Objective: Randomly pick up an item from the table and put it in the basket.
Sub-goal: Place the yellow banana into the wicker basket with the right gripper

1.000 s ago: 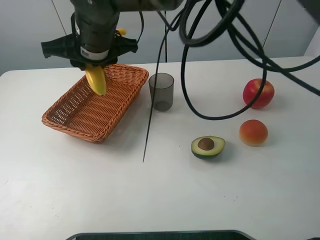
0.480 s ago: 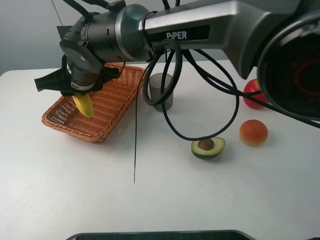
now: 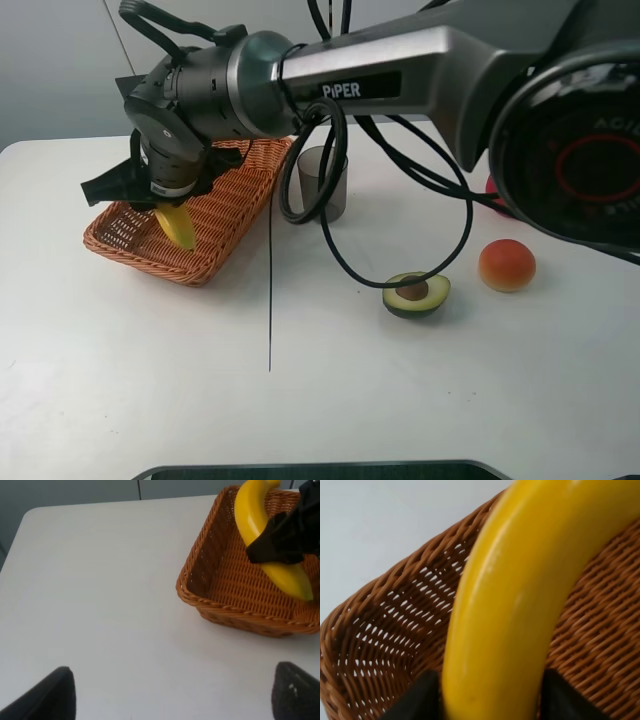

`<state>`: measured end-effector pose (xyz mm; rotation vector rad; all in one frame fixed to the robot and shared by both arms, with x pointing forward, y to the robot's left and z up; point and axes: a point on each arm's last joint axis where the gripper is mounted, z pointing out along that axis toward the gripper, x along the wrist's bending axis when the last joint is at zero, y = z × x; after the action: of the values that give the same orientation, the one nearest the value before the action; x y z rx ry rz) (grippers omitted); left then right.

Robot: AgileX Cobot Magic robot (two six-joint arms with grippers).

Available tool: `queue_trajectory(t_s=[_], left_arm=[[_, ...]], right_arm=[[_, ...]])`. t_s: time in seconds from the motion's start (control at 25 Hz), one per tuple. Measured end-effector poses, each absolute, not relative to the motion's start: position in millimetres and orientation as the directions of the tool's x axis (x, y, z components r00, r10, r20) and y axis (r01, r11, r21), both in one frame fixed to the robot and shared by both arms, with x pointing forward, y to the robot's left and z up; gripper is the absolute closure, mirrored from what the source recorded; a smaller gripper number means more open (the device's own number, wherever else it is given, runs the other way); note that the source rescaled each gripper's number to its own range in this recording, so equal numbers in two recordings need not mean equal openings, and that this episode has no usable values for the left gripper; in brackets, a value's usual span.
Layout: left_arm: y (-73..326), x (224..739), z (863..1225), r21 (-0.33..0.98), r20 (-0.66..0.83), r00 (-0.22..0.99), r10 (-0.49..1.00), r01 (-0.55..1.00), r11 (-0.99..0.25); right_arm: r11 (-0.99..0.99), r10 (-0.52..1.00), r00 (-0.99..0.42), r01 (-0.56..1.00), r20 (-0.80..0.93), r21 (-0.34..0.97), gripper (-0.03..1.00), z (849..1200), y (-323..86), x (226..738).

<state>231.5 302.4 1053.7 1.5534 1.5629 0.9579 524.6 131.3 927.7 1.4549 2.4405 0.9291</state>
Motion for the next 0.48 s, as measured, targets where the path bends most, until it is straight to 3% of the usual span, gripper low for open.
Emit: queue_trajectory(t_s=[0.16,0.28,0.48], left_arm=[[302,231,1054,0.886,0.01,-0.012,1.0,0.463,-0.003],[302,231,1054,0.886,0.01,-0.012,1.0,0.463,-0.003],[302,231,1054,0.886,0.01,-0.012,1.0,0.463,-0.003]], right_arm=[[0.341,0.837,-0.52,0.742,0.173,0.578,0.07,928,131,525],[0.342,0.837,-0.519,0.742,0.172,0.576,-0.02,927,131,524],[0.333,0.839,-0.515,0.74,0.175,0.585,-0.03,946,128,523]])
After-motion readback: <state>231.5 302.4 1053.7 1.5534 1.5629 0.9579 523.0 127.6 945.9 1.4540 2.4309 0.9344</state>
